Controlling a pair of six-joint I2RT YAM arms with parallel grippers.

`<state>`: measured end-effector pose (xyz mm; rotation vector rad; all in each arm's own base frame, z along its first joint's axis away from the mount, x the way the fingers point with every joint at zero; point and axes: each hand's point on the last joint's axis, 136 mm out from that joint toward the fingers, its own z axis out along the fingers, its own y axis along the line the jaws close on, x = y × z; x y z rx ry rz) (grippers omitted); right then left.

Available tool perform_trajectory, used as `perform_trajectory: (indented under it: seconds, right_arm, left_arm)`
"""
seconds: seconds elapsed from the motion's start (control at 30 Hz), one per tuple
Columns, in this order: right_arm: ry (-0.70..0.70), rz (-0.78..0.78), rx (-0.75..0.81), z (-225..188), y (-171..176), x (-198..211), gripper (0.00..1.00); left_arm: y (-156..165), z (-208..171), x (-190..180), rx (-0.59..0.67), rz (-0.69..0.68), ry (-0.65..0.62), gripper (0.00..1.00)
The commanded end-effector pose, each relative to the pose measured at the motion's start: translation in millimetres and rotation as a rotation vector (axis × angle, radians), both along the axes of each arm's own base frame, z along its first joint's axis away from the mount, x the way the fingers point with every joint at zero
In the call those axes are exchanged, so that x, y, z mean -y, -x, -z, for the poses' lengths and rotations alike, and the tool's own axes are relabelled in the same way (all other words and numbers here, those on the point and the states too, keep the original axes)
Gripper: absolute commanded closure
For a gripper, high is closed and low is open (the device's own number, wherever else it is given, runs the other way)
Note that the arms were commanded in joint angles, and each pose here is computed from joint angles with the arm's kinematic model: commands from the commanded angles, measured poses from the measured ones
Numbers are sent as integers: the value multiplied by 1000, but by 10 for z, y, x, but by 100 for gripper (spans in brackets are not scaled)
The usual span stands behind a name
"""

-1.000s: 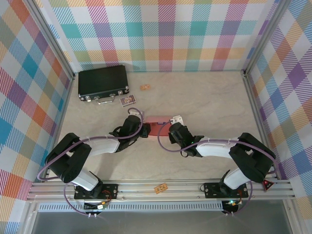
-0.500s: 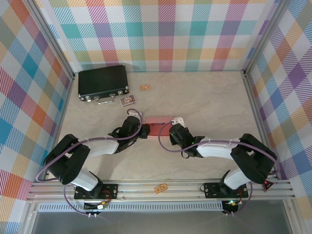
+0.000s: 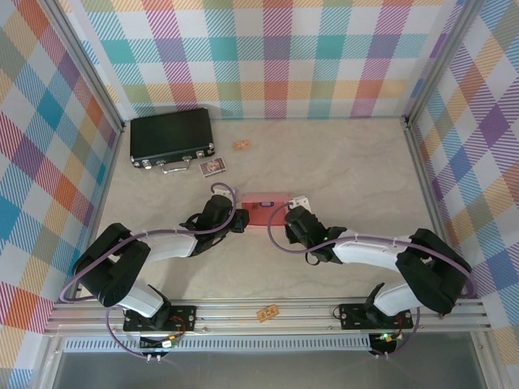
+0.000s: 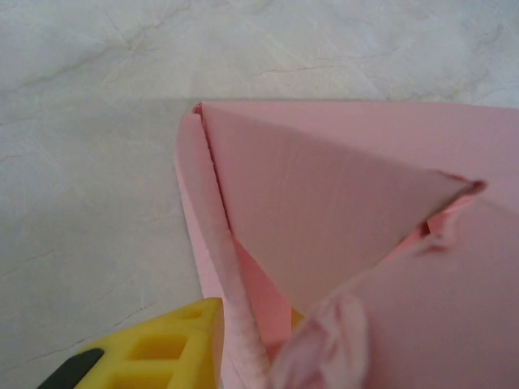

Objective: Fold the paper box

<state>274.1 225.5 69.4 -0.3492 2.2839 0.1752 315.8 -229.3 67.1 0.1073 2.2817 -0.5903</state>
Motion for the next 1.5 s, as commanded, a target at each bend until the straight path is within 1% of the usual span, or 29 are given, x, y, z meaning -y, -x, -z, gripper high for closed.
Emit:
perform_trajectory:
  seconds: [0.0, 0.3, 0.6, 0.73, 0.83, 0.93, 1.03, 1.13, 1.2, 1.33, 1.47]
  right_arm:
    - [-21, -1, 1, -83, 65, 27, 82]
    - [-21, 34, 66, -310, 84, 198, 78]
    - [12, 139, 114, -432, 119, 519, 75]
    - [40, 207, 104, -465, 47, 699, 73]
    - [15, 210, 84, -552, -101, 748, 73]
    - [-12, 170, 73, -733, -306, 703, 72]
    - [-4, 130, 74, -942, -523, 626, 71]
    - [-24, 77, 47, -1094, -713, 487, 71]
    - [-52, 4, 23, -1189, -820, 296, 70]
    - [-98, -137, -65, -1229, -909, -94, 66]
    - [-156, -244, -167, -1125, -889, -391, 62]
  left_arm:
    - [24, -103, 45, 31, 14, 23, 72]
    - [19, -79, 51, 30, 15, 20, 72]
    - [17, -59, 42, 29, 12, 16, 72]
    - [16, -66, 43, 31, 11, 17, 72]
    - [21, -65, 46, 29, 14, 18, 72]
    - [21, -79, 43, 33, 13, 18, 72]
    - [21, -79, 39, 32, 12, 17, 72]
    - [16, -86, 37, 35, 10, 16, 72]
    - [17, -82, 36, 34, 10, 15, 72]
    - [19, -91, 41, 35, 13, 17, 72]
    - [37, -96, 26, 33, 12, 15, 72]
